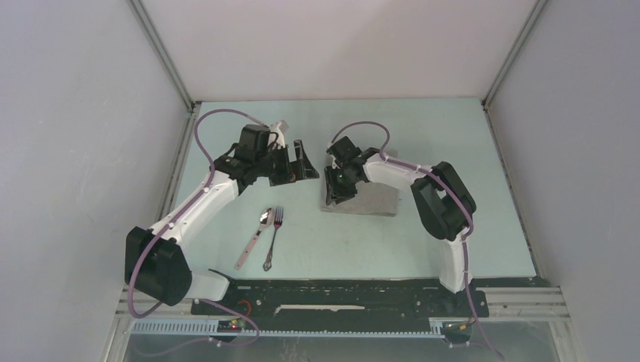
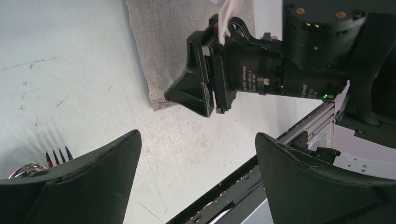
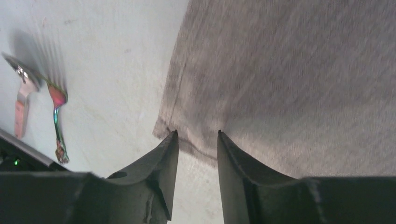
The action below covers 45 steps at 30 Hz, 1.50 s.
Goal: Fold the napkin into a case and place the utensils inside
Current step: Smooth out the square-folded napkin at the center of the board.
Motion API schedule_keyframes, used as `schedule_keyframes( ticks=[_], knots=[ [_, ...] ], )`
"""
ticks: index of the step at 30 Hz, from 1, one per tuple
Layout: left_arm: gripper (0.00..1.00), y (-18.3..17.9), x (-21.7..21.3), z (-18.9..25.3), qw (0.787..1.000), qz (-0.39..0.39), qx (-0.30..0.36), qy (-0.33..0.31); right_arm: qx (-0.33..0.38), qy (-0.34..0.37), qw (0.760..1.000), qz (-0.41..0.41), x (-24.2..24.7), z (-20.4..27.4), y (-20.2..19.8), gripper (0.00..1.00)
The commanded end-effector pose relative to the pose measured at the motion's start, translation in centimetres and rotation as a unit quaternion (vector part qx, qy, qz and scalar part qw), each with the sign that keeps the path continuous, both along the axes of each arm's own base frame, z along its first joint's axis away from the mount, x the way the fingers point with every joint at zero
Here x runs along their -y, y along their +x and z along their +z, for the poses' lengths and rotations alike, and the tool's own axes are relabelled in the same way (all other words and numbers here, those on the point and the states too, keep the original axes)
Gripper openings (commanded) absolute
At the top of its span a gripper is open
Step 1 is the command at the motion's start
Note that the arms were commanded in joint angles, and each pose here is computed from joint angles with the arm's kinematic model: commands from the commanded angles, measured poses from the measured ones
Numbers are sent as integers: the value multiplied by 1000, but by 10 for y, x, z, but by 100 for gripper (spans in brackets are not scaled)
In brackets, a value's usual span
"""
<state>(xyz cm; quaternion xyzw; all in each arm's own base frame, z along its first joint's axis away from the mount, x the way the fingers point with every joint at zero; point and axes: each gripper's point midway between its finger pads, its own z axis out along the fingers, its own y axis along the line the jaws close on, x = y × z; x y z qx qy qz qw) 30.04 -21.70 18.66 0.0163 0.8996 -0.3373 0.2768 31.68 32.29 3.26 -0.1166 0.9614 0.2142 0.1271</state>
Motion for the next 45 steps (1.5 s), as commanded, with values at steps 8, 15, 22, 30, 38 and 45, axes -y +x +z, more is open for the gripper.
schedule_keyframes(
  ticks=[8,15,22,30,38,45],
  knots=[
    [92,19,71,-24,994,0,-57,-94,-9,198,978,-65,71,71,-15,65],
    [72,58,108,-65,989,14,-108,-105,-35,229,967,-107,116,46,-9,75],
    [64,47,99,-128,981,32,-178,-71,-51,217,963,-153,152,25,-14,77],
    [66,30,74,-157,976,53,-208,-27,-88,153,953,-244,196,-11,-30,82],
    [78,28,98,-89,990,-27,-137,-24,-12,191,964,-182,162,63,-23,88],
    [81,14,105,-114,983,-44,-177,-33,-73,230,953,-186,152,30,-19,87]
  ],
)
